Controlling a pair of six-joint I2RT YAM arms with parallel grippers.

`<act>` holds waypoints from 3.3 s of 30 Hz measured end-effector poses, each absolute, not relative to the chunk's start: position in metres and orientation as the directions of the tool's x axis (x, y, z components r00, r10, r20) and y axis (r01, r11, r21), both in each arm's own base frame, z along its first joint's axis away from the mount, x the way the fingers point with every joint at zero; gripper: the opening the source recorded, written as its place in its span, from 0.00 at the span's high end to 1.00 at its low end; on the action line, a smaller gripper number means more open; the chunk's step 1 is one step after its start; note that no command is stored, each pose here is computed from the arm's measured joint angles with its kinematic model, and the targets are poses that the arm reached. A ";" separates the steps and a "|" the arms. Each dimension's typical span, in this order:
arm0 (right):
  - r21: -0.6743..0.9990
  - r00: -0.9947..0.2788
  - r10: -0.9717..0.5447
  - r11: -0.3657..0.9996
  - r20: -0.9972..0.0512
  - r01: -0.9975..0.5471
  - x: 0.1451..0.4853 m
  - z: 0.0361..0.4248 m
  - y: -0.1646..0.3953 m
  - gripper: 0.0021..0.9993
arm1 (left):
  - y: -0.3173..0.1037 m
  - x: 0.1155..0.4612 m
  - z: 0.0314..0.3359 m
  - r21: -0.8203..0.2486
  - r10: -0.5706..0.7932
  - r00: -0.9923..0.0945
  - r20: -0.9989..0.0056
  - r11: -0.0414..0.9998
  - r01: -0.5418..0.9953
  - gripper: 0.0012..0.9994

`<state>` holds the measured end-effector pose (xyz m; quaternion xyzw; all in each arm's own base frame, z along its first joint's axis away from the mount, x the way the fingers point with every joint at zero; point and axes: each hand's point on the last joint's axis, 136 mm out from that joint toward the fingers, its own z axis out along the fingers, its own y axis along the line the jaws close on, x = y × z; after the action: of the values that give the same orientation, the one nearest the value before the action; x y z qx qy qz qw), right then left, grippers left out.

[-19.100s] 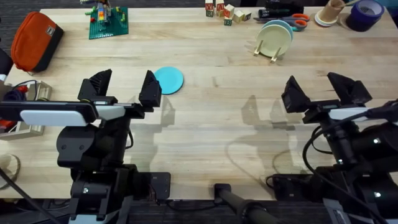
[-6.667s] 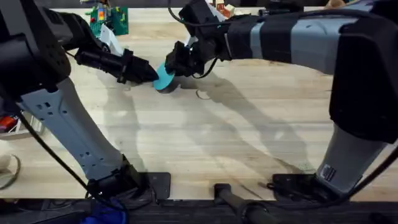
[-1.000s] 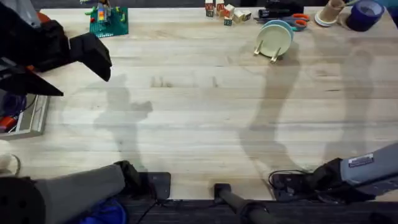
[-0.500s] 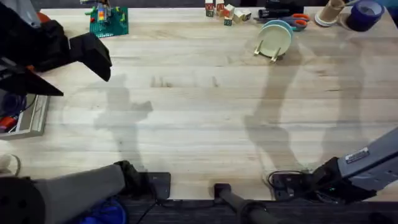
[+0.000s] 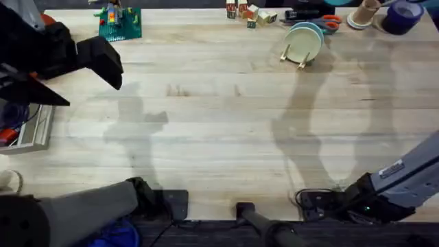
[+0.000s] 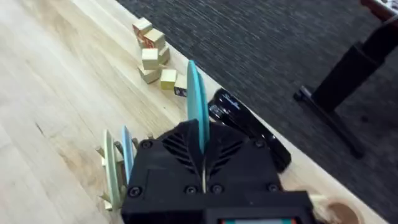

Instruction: Pick up the plates from the table one by one and place each into a slot on the dish rack.

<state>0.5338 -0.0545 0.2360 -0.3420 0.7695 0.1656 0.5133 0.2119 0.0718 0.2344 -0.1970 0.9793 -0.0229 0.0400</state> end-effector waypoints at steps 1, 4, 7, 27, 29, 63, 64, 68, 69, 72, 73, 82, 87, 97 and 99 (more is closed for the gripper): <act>-0.105 -0.230 -0.365 0.702 -0.902 -0.704 0.534 0.235 -0.050 0.97 | 0.072 0.212 0.234 -0.061 -0.387 -0.919 -0.069 0.921 -0.384 0.00; -0.126 -0.205 -0.389 0.675 -0.898 -0.727 0.536 0.231 -0.039 0.97 | 0.072 0.212 0.234 -0.061 -0.388 -0.919 -0.069 0.921 -0.384 0.00; -0.124 -0.205 -0.398 0.659 -0.894 -0.742 0.539 0.222 -0.033 0.97 | 0.072 0.212 0.234 -0.061 -0.388 -0.919 -0.069 0.921 -0.384 0.00; -0.064 -0.261 -0.418 0.622 -0.870 -0.780 0.525 0.193 -0.027 0.97 | 0.072 0.212 0.234 -0.061 -0.388 -0.919 -0.069 0.921 -0.384 0.00; -0.073 -0.253 -0.427 0.614 -0.868 -0.786 0.523 0.192 -0.027 0.97 | 0.072 0.212 0.234 -0.061 -0.388 -0.919 -0.069 0.921 -0.384 0.00; -0.073 -0.247 -0.465 0.568 -0.850 -0.820 0.522 0.160 -0.026 0.97 | 0.072 0.212 0.234 -0.061 -0.388 -0.919 -0.069 0.921 -0.384 0.00; -0.069 -0.249 -0.464 0.567 -0.850 -0.821 0.522 0.158 -0.025 0.97 | 0.072 0.212 0.234 -0.061 -0.387 -0.919 -0.069 0.921 -0.384 0.00; -0.056 -0.259 -0.461 0.566 -0.849 -0.822 0.522 0.152 -0.025 0.97 | 0.072 0.212 0.234 -0.061 -0.388 -0.919 -0.069 0.921 -0.384 0.00; -0.052 -0.262 -0.460 0.565 -0.848 -0.823 0.523 0.149 -0.024 0.97 | 0.072 0.212 0.234 -0.061 -0.388 -0.919 -0.069 0.921 -0.384 0.00; -0.027 -0.282 -0.454 0.564 -0.845 -0.826 0.522 0.141 -0.022 0.97 | 0.072 0.212 0.234 -0.061 -0.388 -0.919 -0.069 0.921 -0.384 0.00; -0.019 -0.288 -0.452 0.563 -0.844 -0.826 0.521 0.139 -0.022 0.97 | 0.072 0.212 0.234 -0.061 -0.388 -0.919 -0.069 0.921 -0.384 0.00; 0.030 -0.325 -0.442 0.555 -0.836 -0.832 0.518 0.125 -0.016 0.97 | 0.072 0.212 0.234 -0.061 -0.388 -0.919 -0.069 0.921 -0.384 0.00; 0.030 -0.324 -0.443 0.553 -0.836 -0.833 0.518 0.125 -0.015 0.97 | 0.072 0.212 0.234 -0.061 -0.388 -0.919 -0.069 0.921 -0.384 0.00; 0.031 -0.325 -0.442 0.553 -0.836 -0.833 0.518 0.125 -0.014 0.83 | 0.072 0.212 0.234 -0.061 -0.388 -0.919 -0.069 0.921 -0.384 0.00; 0.031 -0.324 -0.442 0.552 -0.836 -0.833 0.518 0.125 -0.014 0.82 | 0.072 0.212 0.234 -0.061 -0.388 -0.919 -0.069 0.921 -0.384 0.00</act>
<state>0.5176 -0.0143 0.1249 -0.4095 0.7785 0.2369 0.4125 0.2119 0.0718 0.2344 -0.1970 0.9793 -0.0229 0.0400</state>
